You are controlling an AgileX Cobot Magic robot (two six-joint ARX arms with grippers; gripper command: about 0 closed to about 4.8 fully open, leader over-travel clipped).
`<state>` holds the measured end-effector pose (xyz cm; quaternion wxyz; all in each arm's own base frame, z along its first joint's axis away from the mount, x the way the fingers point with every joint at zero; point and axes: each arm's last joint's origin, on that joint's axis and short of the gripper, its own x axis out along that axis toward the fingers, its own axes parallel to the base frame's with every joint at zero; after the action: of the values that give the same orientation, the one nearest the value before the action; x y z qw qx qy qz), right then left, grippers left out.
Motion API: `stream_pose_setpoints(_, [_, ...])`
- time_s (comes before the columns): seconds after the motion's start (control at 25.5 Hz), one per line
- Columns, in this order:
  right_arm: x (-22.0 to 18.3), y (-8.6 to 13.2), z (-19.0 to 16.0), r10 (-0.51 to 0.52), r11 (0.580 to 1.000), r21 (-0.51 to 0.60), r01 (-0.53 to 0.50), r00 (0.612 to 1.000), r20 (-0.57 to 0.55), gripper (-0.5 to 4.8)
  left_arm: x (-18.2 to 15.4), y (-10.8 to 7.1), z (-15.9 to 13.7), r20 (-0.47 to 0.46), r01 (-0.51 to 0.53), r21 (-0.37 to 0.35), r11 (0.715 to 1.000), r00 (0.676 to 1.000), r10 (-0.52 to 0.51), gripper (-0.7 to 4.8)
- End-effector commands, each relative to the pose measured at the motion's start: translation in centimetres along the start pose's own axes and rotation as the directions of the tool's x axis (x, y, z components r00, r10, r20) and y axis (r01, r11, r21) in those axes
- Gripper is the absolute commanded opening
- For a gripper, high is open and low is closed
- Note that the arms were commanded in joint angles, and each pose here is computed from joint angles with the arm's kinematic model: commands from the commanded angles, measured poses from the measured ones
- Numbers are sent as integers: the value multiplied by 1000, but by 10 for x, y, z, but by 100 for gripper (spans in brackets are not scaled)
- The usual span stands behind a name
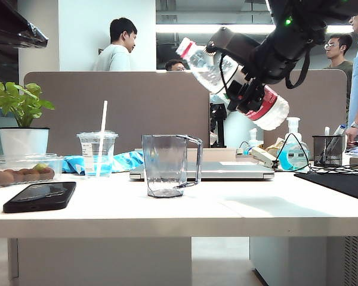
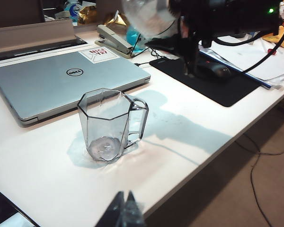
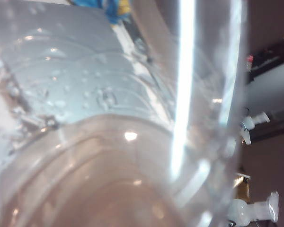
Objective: Pick up the mineral water bottle on the table and pour water into the mug until it's half full.
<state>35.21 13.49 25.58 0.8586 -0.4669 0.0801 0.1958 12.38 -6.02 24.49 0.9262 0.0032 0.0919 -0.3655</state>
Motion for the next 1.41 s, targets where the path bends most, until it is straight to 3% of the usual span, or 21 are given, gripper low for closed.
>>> stream_pose_setpoints(0.04, [2,0,5,-43,998,-41,42,999,-17,274,-1,0,3,16,4,7,1000,1000,-4,-4])
stream_pose_setpoints(0.2, [17,16,-4,-23,993,-121,10,993,-113,274,-1,0,3,16,4,6,1000,1000,-4,-4])
stream_pose_setpoints(0.39, [25,30,-5,14,972,-229,-41,993,-121,274,-1,0,3,16,4,6,1000,1000,-4,-5])
stream_pose_setpoints(0.82, [24,29,-6,-40,889,-455,-47,983,-179,274,-1,0,3,16,4,6,1000,1000,-4,-4])
stream_pose_setpoints(1.21, [24,26,-4,-82,836,-548,-32,980,-182,274,-1,0,3,16,4,6,1000,1000,-4,-4])
stream_pose_setpoints(1.41, [24,20,0,-134,820,-571,29,981,-142,274,-1,0,3,16,4,6,1000,1000,-4,-4])
